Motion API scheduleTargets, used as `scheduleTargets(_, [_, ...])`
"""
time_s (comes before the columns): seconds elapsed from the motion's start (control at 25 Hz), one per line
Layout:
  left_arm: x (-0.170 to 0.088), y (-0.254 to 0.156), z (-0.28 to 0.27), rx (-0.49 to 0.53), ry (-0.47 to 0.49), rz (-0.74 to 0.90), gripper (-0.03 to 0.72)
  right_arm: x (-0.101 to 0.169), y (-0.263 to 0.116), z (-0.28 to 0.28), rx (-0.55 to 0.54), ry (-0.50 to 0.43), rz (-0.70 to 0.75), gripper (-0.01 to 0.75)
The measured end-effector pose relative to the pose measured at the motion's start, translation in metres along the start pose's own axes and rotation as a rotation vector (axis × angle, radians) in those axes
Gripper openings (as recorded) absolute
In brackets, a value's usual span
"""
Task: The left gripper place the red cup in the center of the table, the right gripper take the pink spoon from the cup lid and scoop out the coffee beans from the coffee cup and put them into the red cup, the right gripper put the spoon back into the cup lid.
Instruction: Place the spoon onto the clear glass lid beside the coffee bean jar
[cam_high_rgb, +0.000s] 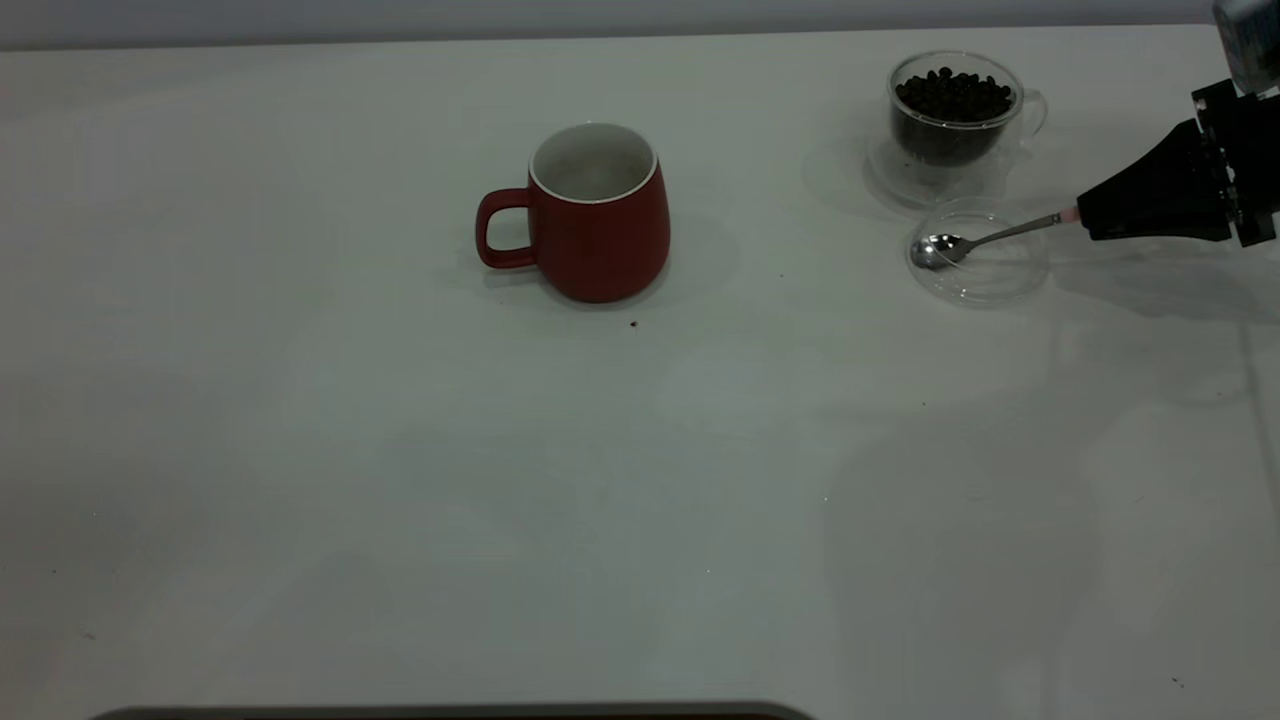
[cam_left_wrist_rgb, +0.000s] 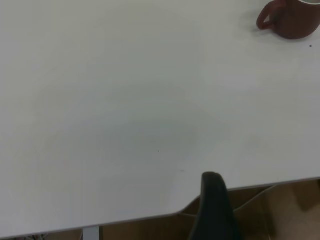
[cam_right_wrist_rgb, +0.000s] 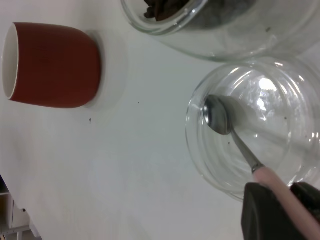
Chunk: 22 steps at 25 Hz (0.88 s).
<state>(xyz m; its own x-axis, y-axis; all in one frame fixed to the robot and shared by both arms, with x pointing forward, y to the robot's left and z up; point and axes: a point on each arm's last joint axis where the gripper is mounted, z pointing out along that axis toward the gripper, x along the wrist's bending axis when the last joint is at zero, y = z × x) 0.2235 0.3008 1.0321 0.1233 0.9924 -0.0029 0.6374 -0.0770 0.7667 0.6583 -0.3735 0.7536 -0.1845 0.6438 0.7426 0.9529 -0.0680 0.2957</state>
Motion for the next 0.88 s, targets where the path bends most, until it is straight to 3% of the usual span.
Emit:
scheduleTargets(0.2, [0.0,0.0,0.0,0.0,0.0,0.0,0.587,-0.002,-0.001,0.001,0.0,-0.015,-0.003,0.181])
scheduleTargets(0.48, [0.0,0.0,0.0,0.0,0.0,0.0,0.587,-0.005,-0.002,0.002,0.005,-0.037,-0.01,0.401])
scheduleTargets(0.64, [0.0,0.0,0.0,0.0,0.0,0.0,0.587,-0.012,0.001,0.001,-0.023,-0.109,-0.017,0.505])
scheduleTargets(0.88, [0.0,0.0,0.0,0.0,0.0,0.002,0.587,-0.017,0.009,0.0,-0.108,-0.17,-0.029,0.561])
